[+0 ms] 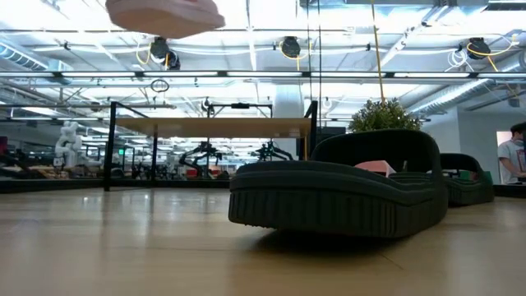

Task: Pick and place slides into the shelf
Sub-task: Put the bottom pink slipper on the shelf

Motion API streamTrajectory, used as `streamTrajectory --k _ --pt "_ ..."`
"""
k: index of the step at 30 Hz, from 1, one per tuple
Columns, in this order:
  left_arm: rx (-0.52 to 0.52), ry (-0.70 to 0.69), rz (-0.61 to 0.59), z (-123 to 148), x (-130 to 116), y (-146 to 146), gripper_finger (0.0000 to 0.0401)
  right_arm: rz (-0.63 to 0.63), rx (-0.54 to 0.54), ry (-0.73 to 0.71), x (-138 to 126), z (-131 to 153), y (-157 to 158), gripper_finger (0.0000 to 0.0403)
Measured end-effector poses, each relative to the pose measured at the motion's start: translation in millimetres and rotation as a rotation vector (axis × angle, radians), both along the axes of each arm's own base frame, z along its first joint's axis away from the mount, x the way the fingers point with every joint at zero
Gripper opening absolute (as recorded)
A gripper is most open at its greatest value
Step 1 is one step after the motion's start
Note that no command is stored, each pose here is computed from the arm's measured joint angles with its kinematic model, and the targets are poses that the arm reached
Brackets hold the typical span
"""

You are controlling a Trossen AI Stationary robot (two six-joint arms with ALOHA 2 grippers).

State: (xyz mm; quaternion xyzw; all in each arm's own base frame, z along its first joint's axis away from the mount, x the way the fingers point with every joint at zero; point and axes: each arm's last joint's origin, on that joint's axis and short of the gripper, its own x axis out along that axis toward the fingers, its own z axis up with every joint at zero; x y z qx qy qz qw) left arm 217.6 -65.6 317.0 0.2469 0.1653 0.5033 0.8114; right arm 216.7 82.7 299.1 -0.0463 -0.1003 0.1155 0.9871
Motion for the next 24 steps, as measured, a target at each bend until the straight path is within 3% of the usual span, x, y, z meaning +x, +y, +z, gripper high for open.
streamTrajectory --k 4,7,12,16,24 --pt "-0.041 -0.066 0.109 25.1 -16.9 40.7 0.0 0.0 0.002 -0.003 -0.1 0.3 0.0 0.0128" --pt "-0.077 -0.054 0.111 32.2 -26.9 65.9 0.0 0.0 0.002 -0.003 -0.1 0.3 0.0 0.0128" --pt "-0.186 0.034 0.031 24.2 -31.3 95.7 0.0 -0.001 0.0 -0.004 -0.1 0.3 0.0 0.0128" --pt "-0.223 0.091 0.145 13.7 -34.1 116.9 0.0 -0.05 0.006 0.0 0.2 0.2 -1.4 0.0128" --pt "-0.333 0.129 0.161 -1.2 -24.5 148.4 0.0 -0.13 -0.006 0.013 0.9 -1.1 -3.6 0.0128"
